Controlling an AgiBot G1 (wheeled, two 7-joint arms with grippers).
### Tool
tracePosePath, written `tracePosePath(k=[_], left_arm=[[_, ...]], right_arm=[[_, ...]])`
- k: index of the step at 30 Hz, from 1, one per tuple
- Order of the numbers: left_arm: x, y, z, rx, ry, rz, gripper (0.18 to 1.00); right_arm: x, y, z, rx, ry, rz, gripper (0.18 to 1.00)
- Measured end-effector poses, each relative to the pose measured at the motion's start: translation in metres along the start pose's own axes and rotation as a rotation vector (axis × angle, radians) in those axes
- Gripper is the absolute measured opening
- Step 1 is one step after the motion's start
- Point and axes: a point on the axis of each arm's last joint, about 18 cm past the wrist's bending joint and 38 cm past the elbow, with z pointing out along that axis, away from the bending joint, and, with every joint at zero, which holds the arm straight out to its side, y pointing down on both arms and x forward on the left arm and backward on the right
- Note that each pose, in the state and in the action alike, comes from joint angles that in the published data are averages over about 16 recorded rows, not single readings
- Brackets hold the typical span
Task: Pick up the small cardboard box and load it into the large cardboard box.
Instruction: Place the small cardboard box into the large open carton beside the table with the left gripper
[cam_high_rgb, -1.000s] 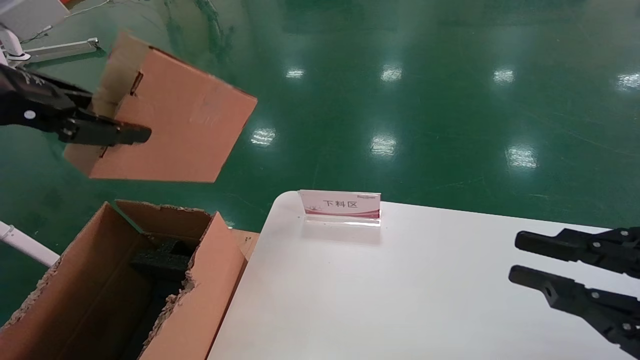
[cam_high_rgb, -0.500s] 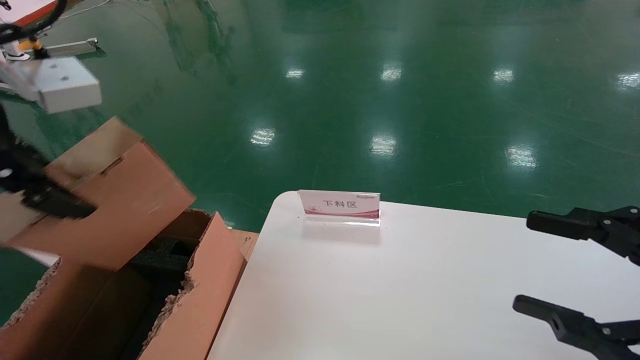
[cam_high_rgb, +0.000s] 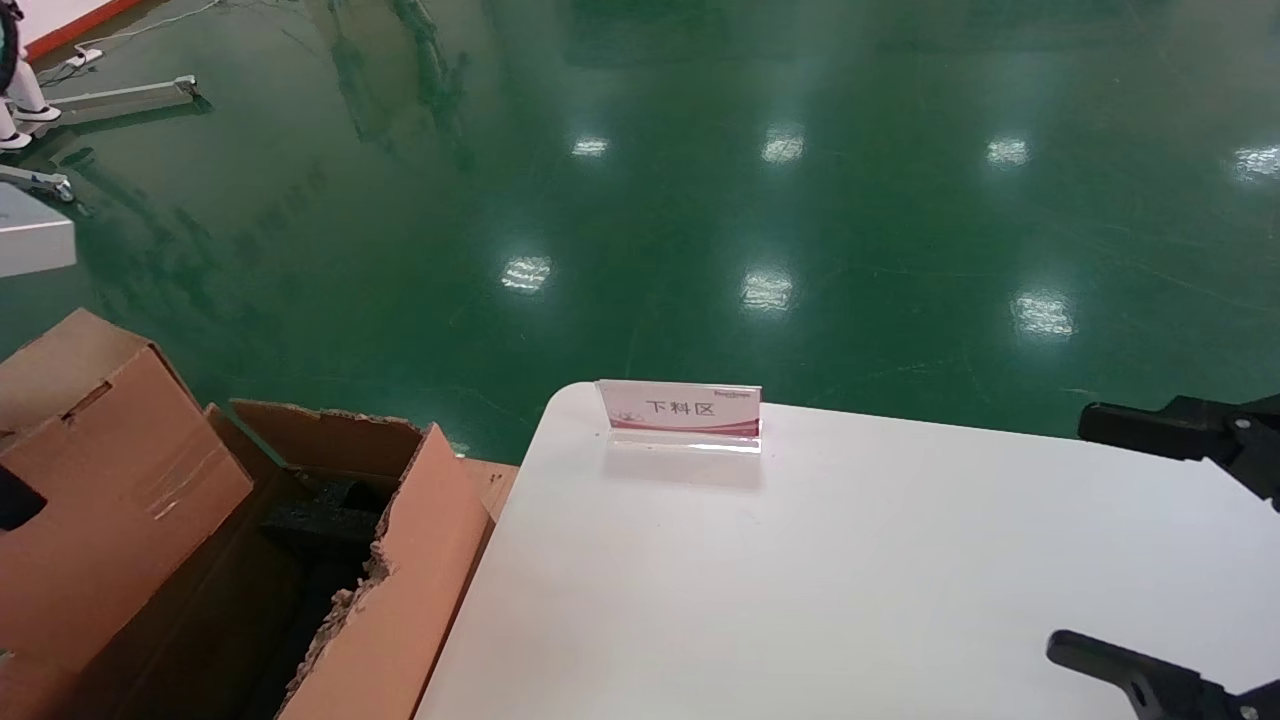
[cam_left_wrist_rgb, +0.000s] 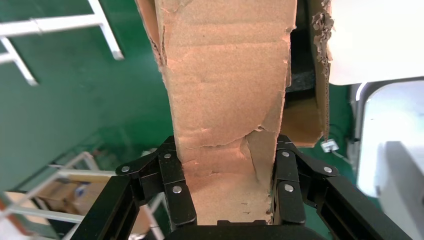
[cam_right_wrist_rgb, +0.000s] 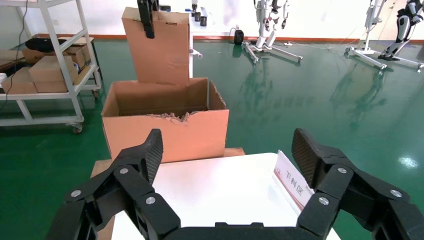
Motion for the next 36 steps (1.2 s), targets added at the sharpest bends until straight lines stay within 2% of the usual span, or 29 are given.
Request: tracePosePath(k=[2, 15, 24, 36], left_arm=[[-0.006, 0.003, 0.004, -0.001, 0.017, -0.031, 0.373], [-0.046, 0.024, 0.046, 0.022, 0.144, -0.188, 0.372], [-0.06, 0.036, 0.083, 0.021, 0.21, -0.233, 0.372], [-0.063, 0.039, 0.123, 0.022, 0.261, -0.239, 0.372]], right_arm=[[0.0, 0.0, 0.0, 0.0, 0.0, 0.0, 0.877], [0.0, 0.0, 0.0, 0.0, 0.0, 0.0, 0.986], [0.0, 0.0, 0.0, 0.0, 0.0, 0.0, 0.99], [0.0, 0.0, 0.0, 0.0, 0.0, 0.0, 0.995]])
